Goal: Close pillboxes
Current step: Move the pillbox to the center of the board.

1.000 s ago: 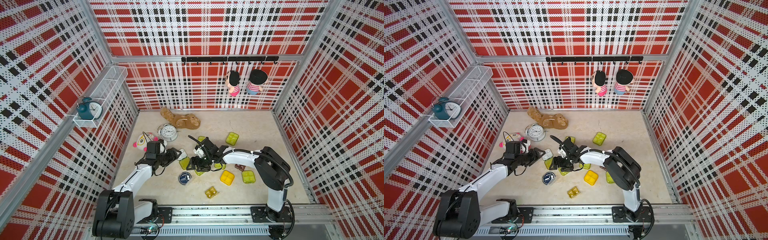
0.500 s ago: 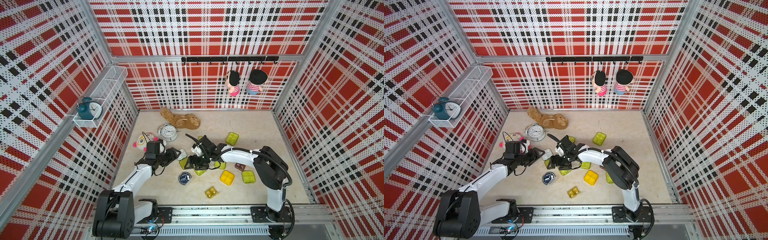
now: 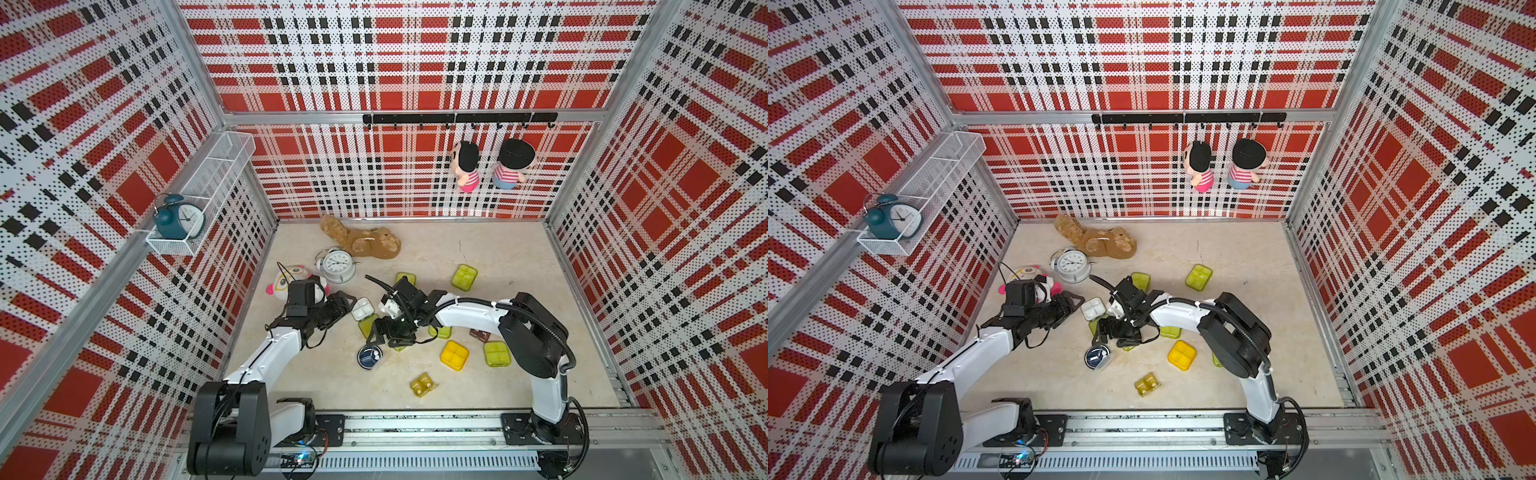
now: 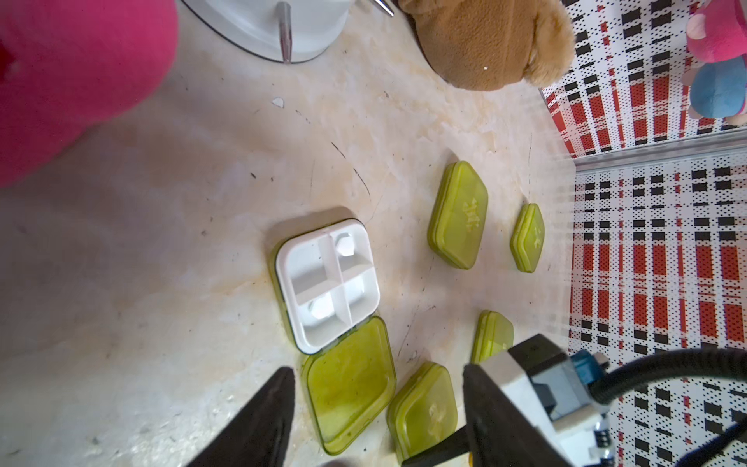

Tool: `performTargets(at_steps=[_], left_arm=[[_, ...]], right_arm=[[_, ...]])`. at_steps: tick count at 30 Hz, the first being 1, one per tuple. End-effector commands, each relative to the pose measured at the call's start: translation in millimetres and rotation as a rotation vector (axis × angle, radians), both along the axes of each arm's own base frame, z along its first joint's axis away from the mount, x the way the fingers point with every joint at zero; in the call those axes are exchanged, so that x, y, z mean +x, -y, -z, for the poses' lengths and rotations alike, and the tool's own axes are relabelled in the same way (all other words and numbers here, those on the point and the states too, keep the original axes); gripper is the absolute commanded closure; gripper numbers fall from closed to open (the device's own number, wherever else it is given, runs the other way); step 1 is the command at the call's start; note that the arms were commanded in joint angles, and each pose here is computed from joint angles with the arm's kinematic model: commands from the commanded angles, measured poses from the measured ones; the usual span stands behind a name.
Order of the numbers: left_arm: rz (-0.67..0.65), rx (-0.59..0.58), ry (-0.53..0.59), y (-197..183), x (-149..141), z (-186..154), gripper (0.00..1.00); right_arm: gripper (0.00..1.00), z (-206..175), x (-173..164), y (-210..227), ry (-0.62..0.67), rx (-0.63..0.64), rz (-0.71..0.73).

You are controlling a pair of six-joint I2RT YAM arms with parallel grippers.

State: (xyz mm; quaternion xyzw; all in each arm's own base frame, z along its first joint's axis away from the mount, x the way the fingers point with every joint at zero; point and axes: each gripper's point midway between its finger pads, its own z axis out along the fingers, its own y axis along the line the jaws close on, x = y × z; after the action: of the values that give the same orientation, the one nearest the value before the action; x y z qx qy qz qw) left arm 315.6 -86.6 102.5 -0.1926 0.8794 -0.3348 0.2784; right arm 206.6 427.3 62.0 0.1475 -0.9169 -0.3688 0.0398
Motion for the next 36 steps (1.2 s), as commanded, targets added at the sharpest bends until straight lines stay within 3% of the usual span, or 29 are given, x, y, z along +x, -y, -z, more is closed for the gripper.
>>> performTargets(at_steps=[1, 24, 31, 36], left_arm=[[-0.010, -0.006, 0.025, -2, 6, -3, 0.32], [0.018, -0.017, 0.029, 0, 15, -3, 0.31], [0.035, -0.021, 0.016, 1, 14, -1, 0.31], [0.040, -0.041, 0.011, 3, 5, 0, 0.30]], right_arm=[[0.12, 7, -5, 3, -0.008, -0.042, -0.016], [0.11, 6, 45, 51, 0.036, -0.135, 0.111], [0.11, -25, 50, 43, 0.094, -0.039, 0.100], [0.11, -49, 30, 43, 0.108, 0.016, 0.046]])
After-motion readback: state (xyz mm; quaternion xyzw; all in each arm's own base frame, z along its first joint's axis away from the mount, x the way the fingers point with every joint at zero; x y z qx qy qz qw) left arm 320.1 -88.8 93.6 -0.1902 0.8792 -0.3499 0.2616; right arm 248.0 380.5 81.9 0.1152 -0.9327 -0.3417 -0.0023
